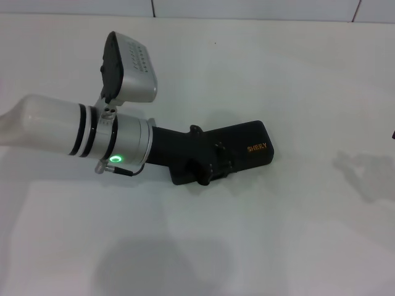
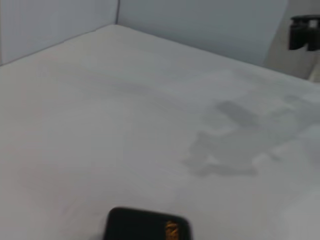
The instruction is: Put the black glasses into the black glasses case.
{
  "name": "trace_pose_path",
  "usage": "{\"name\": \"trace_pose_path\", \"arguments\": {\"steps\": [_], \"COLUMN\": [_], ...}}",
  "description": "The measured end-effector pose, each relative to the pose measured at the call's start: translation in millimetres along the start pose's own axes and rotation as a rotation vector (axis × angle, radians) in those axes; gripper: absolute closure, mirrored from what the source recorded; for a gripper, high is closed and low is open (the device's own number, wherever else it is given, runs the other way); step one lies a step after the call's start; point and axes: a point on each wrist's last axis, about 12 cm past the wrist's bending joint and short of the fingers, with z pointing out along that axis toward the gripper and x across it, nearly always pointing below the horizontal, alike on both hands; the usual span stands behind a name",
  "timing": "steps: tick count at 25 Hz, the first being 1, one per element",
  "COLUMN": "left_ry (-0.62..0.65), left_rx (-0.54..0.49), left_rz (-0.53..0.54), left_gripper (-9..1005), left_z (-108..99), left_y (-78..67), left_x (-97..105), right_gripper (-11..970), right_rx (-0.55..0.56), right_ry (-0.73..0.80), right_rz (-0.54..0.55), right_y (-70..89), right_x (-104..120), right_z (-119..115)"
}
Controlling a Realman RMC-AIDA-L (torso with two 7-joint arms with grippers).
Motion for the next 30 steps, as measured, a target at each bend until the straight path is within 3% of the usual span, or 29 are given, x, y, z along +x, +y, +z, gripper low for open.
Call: {"name": "trace_pose_path", "arguments": {"steps": [3, 9, 11, 16, 20, 25, 30], "left_ry": [-0.058, -0.258, -0.318, -0.464, -0.524, -0.523, -0.517], "left_rx": [0.042, 0.113, 0.134, 0.157, 0.162, 0.146, 0.127], "left_rz": [0.037, 0.084, 0.099, 0.18, 0.155, 0.142, 0.126], "left_gripper": [816, 816, 742, 590, 505, 400, 382], "left_z": [-9, -46, -63, -100, -123, -132, -139], "left_y": [-7.8, -30.7, -34.9, -44.3, -45.1, -45.7, -48.1], "left_x": [-9, -23, -20, 0, 17, 29, 38], "right_gripper": [802, 800, 799, 611, 524, 415, 266], "right_rx": [-0.004, -0.06, -0.108, -0.3, -0.441, -0.525, -0.566], "right_ry": [0.001, -0.005, 0.001, 0.025, 0.023, 0.019, 0.031], "right_rz": [-0.008, -0.075, -0.099, -0.141, -0.186, -0.233, -0.254], "right_y": [1.0, 7.1, 9.7, 21.3, 32.6, 42.6, 49.5], "right_x": [1, 0, -1, -10, -22, -32, -35], "right_z": [-1, 4, 12, 54, 93, 123, 137]}}
